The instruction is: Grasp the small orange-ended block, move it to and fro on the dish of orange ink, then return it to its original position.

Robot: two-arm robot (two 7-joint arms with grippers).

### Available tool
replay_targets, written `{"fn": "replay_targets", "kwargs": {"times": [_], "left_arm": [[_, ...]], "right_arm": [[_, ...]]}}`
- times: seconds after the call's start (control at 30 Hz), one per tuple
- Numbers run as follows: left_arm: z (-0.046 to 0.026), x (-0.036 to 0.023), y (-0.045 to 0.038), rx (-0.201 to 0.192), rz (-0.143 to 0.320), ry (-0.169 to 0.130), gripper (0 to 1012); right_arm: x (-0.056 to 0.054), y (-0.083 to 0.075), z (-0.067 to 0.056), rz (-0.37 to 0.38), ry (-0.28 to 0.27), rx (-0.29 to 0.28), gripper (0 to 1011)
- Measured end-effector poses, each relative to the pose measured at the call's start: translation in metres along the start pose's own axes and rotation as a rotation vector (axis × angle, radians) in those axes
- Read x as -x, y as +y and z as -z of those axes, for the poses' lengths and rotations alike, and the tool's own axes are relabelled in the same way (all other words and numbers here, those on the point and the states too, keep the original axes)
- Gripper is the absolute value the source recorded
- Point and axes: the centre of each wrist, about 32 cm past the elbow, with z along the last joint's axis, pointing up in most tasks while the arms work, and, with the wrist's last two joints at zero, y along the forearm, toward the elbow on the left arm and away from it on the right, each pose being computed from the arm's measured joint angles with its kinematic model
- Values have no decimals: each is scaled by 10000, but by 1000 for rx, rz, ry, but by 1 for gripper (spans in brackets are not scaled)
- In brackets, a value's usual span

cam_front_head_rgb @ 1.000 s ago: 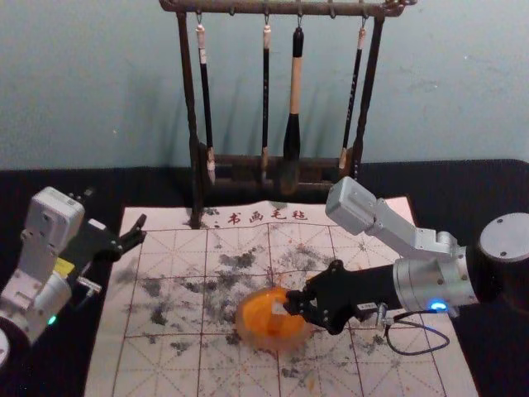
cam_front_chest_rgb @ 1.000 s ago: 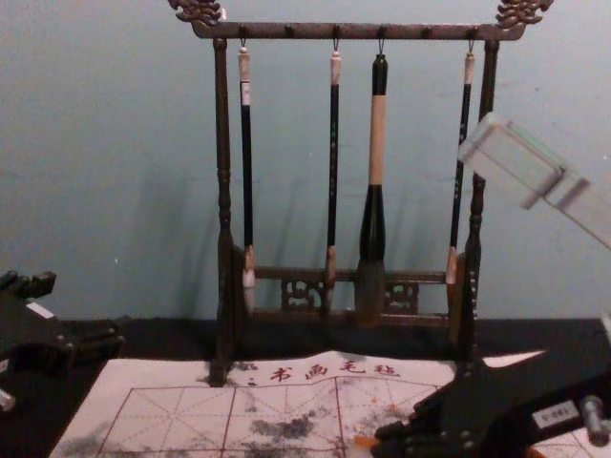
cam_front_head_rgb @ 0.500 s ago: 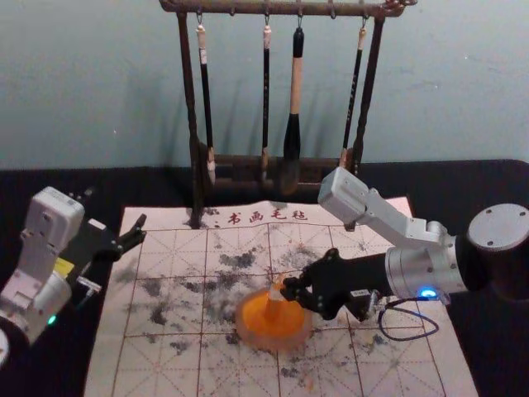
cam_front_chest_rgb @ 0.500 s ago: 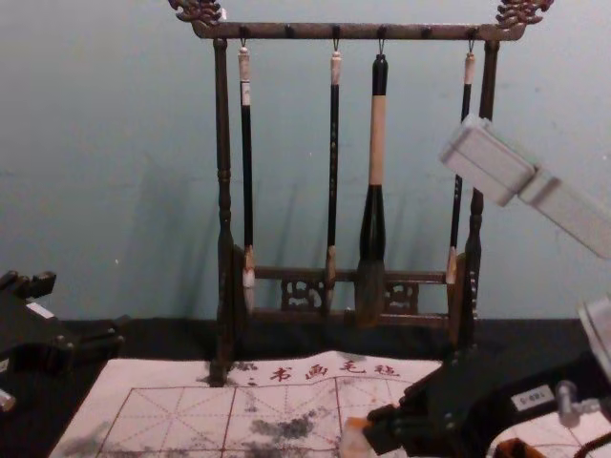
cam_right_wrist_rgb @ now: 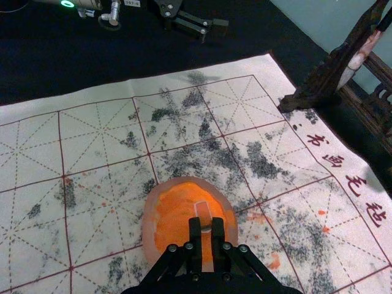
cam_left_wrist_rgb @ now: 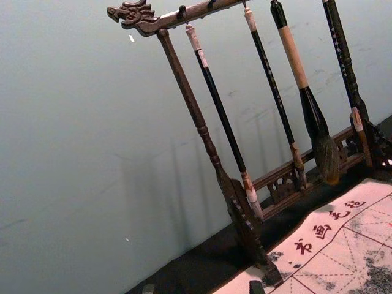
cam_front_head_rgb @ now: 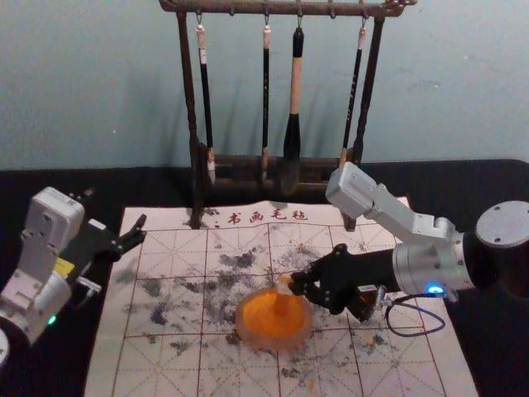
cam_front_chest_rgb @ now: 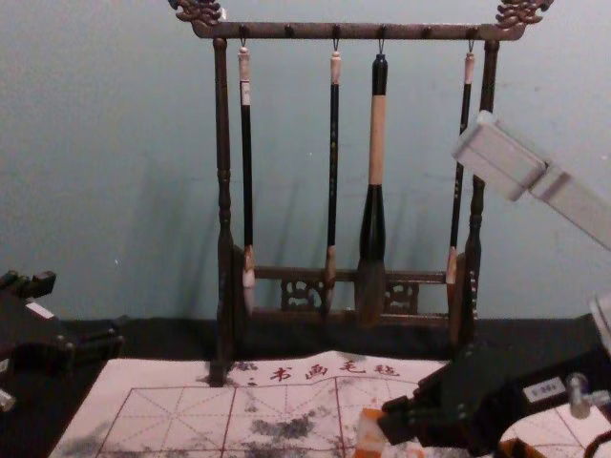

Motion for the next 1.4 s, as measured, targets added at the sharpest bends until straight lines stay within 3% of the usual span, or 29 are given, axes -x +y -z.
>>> {"fn": "replay_targets", "kwargs": {"times": [0.7,1.0,1.4], "left_arm": [[0,0,0,0,0,0,1001],[0,0,0,0,0,0,1001],[0,0,0,0,0,0,1001]], "right_arm": [[160,-160,70,-55,14,-9,65],[209,-105,70,-82,12,-9,65],[161,-19,32,-81,7,-10,65]]}}
